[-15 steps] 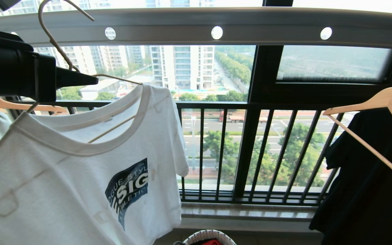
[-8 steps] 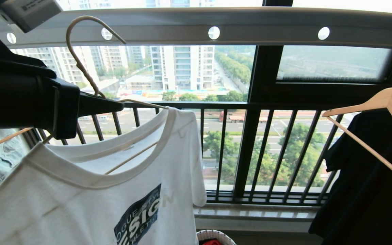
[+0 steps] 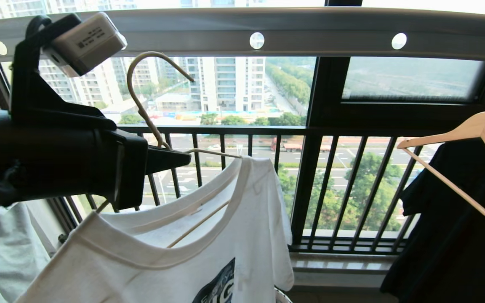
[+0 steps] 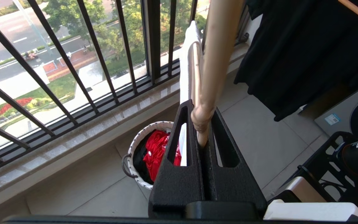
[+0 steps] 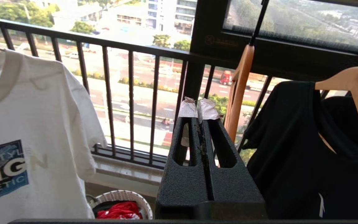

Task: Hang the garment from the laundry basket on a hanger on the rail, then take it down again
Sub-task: Take the clothes off the clothes rack

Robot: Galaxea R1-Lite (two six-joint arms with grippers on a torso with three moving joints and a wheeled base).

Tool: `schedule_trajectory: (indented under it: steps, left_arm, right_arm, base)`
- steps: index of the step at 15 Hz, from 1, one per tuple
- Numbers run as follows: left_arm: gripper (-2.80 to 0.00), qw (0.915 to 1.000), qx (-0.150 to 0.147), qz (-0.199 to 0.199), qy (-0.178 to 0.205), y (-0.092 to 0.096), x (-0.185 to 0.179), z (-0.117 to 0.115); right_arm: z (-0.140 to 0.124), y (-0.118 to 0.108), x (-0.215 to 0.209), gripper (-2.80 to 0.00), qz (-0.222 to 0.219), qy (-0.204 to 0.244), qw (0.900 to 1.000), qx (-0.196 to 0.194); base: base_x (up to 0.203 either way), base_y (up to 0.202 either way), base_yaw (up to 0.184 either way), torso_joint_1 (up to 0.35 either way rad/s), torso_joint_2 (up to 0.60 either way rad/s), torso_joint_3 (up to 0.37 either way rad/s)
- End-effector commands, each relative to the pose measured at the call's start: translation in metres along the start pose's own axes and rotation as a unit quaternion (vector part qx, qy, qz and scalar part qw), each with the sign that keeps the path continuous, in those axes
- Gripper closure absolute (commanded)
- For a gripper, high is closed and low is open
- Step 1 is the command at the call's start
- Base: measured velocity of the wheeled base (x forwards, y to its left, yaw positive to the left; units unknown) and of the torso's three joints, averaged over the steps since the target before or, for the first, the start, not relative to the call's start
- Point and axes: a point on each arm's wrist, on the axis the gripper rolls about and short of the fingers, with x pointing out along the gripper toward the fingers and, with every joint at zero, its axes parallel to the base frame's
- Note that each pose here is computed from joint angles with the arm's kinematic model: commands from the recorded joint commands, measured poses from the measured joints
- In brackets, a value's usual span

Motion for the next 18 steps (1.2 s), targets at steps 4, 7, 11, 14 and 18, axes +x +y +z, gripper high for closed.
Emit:
schedule_trajectory:
  steps: [4, 7, 11, 14, 18]
  left_arm:
    - [0.00, 0.9995, -0.006, 0.025, -0.015, 0.004, 0.032, -0.033]
    - [0.00, 0.9993, -0.006, 0.026, -0.027, 0.004, 0.041, -0.035]
    - [0.00, 0.9995, -0.006, 0.031, 0.004, 0.005, 0.076, -0.046]
    - [0.00, 0.9988, -0.004, 0.048, -0.011, 0.006, 0.103, -0.050]
    - [0.00, 0.9978, -0.006, 0.066, -0.005, 0.008, 0.114, -0.053]
  right_arm:
    - [0.079, -0.010, 0.063, 0.00, 0.072, 0.065, 0.995, 0.014]
    - [0.063, -0.005, 0.113, 0.00, 0.169, 0.157, 0.972, 0.044]
    - [0.049, 0.028, 0.177, 0.00, 0.272, 0.213, 0.937, 0.053]
    - [0.025, 0.053, 0.212, 0.00, 0.266, 0.272, 0.920, 0.099]
    - [-0.021, 0.070, 0.245, 0.00, 0.260, 0.249, 0.923, 0.137]
  base:
    - [0.000, 0.000, 0.000, 0.000, 0.00, 0.000]
    - [0.000, 0.000, 0.000, 0.000, 0.00, 0.000]
    - [0.000, 0.000, 0.000, 0.000, 0.00, 0.000]
    - [0.000, 0.000, 0.000, 0.000, 0.00, 0.000]
    - [0.000, 0.000, 0.000, 0.000, 0.00, 0.000]
